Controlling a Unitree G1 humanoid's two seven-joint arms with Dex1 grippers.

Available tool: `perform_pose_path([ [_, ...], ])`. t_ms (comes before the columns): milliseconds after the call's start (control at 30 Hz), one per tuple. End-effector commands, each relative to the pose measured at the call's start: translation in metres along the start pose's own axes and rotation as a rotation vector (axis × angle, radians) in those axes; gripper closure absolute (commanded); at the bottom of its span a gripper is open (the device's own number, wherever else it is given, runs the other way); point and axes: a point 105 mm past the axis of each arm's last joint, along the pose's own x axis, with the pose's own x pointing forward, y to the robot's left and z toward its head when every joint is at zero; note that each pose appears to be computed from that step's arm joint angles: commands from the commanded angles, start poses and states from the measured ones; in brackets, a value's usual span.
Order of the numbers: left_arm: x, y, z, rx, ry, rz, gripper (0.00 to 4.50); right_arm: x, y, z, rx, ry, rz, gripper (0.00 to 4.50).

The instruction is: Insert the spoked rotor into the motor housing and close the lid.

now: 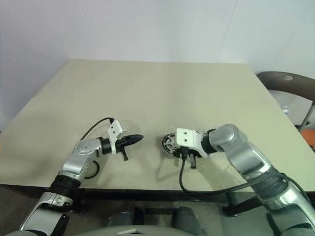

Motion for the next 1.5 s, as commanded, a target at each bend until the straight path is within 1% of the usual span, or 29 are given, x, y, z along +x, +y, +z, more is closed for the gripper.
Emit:
perform_pose_path([
  [33,0.002,0.004,0.013,0.053,-0.023,-0.001,4.50,-0.020,-0.028,0.017,-0.016,-0.065,-0.136,2.78],
  [133,0.002,0.004,0.012,0.055,-0.021,-0.004,4.50,-0.029,-0.043,0.034,0.017,-0.173,-0.204,1.85],
  [167,0.003,0.004,0.012,0.056,-0.021,-0.006,4.50,-0.034,-0.051,0.039,0.026,-0.201,-0.242,1.85],
  [233,0.003,0.004,0.013,0.058,-0.020,-0.009,4.50,-0.042,-0.066,0.039,0.032,-0.206,-0.329,1.85],
  [300,0.005,0.004,0.014,0.060,-0.021,-0.012,4.50,-0.050,-0.078,0.025,0.020,-0.135,-0.395,1.85],
  [367,0.005,0.003,0.015,0.062,-0.023,-0.016,4.50,-0.063,-0.087,0.001,-0.007,-0.012,-0.441,1.85],
  [400,0.006,0.003,0.015,0.063,-0.024,-0.017,4.50,-0.070,-0.090,-0.008,-0.014,0.033,-0.456,2.24],
  [467,0.006,0.003,0.015,0.064,-0.024,-0.020,4.50,-0.084,-0.094,-0.023,-0.019,0.104,-0.476,2.75],
  [500,0.006,0.003,0.015,0.064,-0.025,-0.021,4.50,-0.090,-0.095,-0.029,-0.015,0.131,-0.478,3.12],
  [567,0.007,0.002,0.016,0.065,-0.027,-0.028,4.50,-0.103,-0.082,-0.051,0.027,0.215,-0.414,3.88],
  [600,0.007,0.002,0.016,0.066,-0.028,-0.030,4.50,-0.107,-0.077,-0.057,0.043,0.238,-0.387,4.21],
  [633,0.008,0.001,0.017,0.066,-0.032,-0.034,4.50,-0.111,-0.069,-0.065,0.072,0.262,-0.349,4.47],
  [700,0.009,0.000,0.019,0.067,-0.041,-0.042,4.50,-0.115,-0.055,-0.075,0.119,0.290,-0.284,4.47],
  [833,0.010,-0.003,0.023,0.061,-0.067,-0.060,4.50,-0.116,-0.034,-0.081,0.173,0.298,-0.188,4.47],
  [967,0.006,-0.009,0.040,0.047,-0.148,-0.104,4.50,-0.110,-0.019,-0.082,0.214,0.271,-0.127,4.47],
  [1033,0.004,-0.011,0.046,0.056,-0.168,-0.123,4.50,-0.104,-0.011,-0.075,0.237,0.216,-0.084,4.47],
  [1133,0.001,-0.012,0.049,0.057,-0.176,-0.138,4.50,-0.098,-0.006,-0.066,0.253,0.158,-0.058,4.47],
  [1233,-0.003,-0.015,0.048,0.056,-0.168,-0.162,4.50,-0.093,-0.005,-0.058,0.268,0.097,-0.052,4.47],
  [1400,-0.006,-0.017,0.044,0.058,-0.149,-0.181,4.50,-0.087,-0.005,-0.050,0.284,0.045,-0.043,4.47],
  [1500,-0.007,-0.016,0.042,0.058,-0.143,-0.181,4.50,-0.085,-0.005,-0.036,0.294,-0.034,-0.028,4.47],
])
